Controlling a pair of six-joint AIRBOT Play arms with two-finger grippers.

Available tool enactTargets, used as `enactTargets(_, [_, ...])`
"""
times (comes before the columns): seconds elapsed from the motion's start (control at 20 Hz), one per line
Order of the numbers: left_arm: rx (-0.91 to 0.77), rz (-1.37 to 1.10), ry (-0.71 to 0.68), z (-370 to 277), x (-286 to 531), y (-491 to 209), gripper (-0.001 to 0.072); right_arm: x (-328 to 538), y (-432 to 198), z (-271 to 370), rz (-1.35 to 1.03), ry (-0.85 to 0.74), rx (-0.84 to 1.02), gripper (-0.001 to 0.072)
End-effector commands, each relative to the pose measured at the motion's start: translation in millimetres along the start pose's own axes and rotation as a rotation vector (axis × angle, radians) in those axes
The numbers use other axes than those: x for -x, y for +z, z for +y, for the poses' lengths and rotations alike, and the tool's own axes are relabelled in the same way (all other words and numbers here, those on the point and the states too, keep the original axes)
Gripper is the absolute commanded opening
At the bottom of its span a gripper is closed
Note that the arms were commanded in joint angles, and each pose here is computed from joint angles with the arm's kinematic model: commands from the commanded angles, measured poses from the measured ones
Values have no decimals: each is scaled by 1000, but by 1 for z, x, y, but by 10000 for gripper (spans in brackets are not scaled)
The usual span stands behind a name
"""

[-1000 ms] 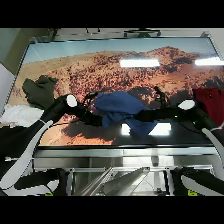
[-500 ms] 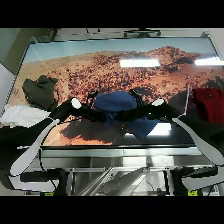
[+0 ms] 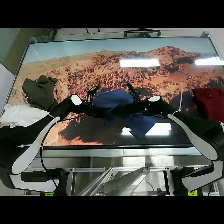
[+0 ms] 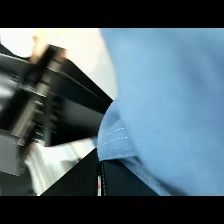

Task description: Fold the shirts.

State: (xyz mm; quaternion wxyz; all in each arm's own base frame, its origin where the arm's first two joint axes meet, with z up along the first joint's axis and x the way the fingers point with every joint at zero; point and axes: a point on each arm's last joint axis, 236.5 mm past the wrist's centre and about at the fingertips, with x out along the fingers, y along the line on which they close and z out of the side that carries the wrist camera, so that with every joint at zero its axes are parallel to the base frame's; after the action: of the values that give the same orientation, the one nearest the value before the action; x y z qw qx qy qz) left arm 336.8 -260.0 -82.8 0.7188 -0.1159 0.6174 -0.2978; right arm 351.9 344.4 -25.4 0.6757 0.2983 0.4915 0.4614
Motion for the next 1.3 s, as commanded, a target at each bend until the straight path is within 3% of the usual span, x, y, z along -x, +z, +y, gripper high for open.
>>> enactTargets(0.0, [-42, -91, -48, -26, 34, 18, 21, 39, 33, 41, -89, 68, 75, 17])
enactTargets(0.15, [-145, -265, -91, -66, 139, 46, 20, 143, 96, 101, -326, 73, 232, 17])
enactTargets(0.3, [-302, -562, -66, -115, 294, 60, 21, 272, 122, 198, -609, 12, 495, 17])
enactTargets(0.5, [-447, -940, 85, -164, 455, 18, 23, 374, 75, 329, -883, -129, 857, 17])
enactTargets(0.7, [-534, -1171, 250, -204, 532, -38, 24, 412, 25, 401, -1065, -351, 1096, 17])
enactTargets(0.85, [-521, -1225, 318, -205, 545, -50, 24, 424, 24, 404, -1114, -432, 1117, 17])
enactTargets(0.95, [-464, -1159, 251, -186, 522, -36, 25, 424, 43, 381, -1071, -413, 1057, 17])
enactTargets(1.1, [-411, -1012, 93, -145, 468, 10, 23, 405, 84, 318, -914, -318, 909, 17])
enactTargets(1.25, [-369, -893, 59, -86, 401, 79, 23, 365, 133, 214, -737, -275, 686, 17])
